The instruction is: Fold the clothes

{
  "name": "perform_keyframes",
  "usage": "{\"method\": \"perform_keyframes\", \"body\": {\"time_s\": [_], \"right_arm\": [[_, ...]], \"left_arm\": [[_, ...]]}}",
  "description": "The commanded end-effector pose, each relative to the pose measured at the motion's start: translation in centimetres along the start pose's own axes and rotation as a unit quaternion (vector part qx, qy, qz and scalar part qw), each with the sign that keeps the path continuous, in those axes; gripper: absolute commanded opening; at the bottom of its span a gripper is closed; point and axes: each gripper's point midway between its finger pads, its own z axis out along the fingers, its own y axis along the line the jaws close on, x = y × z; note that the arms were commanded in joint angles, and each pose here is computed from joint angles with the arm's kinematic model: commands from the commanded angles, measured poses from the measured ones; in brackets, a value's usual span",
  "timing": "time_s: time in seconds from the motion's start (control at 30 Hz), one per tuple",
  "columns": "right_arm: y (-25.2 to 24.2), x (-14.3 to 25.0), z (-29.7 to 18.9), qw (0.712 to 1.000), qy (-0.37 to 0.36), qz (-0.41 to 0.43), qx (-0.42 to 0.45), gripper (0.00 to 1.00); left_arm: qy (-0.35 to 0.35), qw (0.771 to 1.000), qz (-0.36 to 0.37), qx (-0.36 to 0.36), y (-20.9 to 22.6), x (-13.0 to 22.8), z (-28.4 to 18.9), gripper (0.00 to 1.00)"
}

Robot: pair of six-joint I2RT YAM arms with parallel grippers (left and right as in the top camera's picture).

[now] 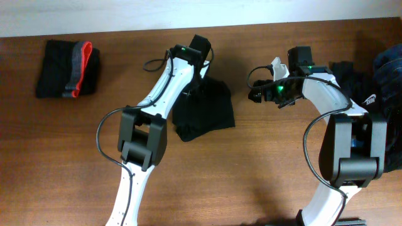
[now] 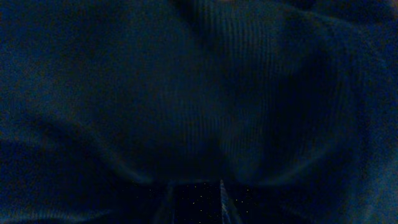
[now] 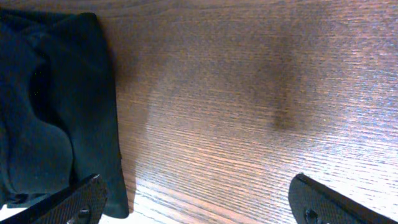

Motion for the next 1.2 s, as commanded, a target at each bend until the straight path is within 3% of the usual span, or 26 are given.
{"method": "perform_keyframes", "body": {"time_s": [0.0,0.13,0.33,0.47,0.6,0.83,1.0,1.17], "right_arm": [[0.4,-0.5,0.0,1.0,-0.004,-0.009,-0.008,0.98],[0.4,-0.6,0.0,1.0,-0.004,-0.009,-0.008,0.98],[0.4,-0.6,0.0,1.0,-0.004,-0.009,-0.008,0.98],[0.4,-0.6,0.0,1.0,-0.004,-0.009,-0.008,0.98],[0.4,-0.6,0.0,1.0,-0.004,-0.009,-0.008,0.99],[0.4,-0.6,0.0,1.0,-0.004,-0.009,-0.008,0.99],[0.4,-0.5,0.0,1.0,-0.004,-0.009,-0.008,0.99],[0.4,-0.5,0.0,1.0,-0.004,-0.009,-0.008,1.0]], "left_arm": [[0.061,0.998,-0.001,0.033,-2.0,2.5,3.0,0.27],[0.041,0.999,-0.005,0.014,-0.9,1.4,1.7,0.36],[-0.042,0.999,-0.029,0.015,0.7,-2.4,-5.9,0.56],[-0.063,0.997,-0.033,0.017,1.0,-2.4,-10.3,0.66],[-0.017,0.999,-0.047,0.012,0.8,0.1,-11.0,0.65],[0.057,0.998,-0.031,0.01,-1.0,3.4,-9.0,0.51],[0.087,0.996,-0.014,0.007,-2.5,4.8,-7.7,0.51],[0.1,0.995,-0.01,0.004,-2.8,5.4,-7.1,0.61]]}}
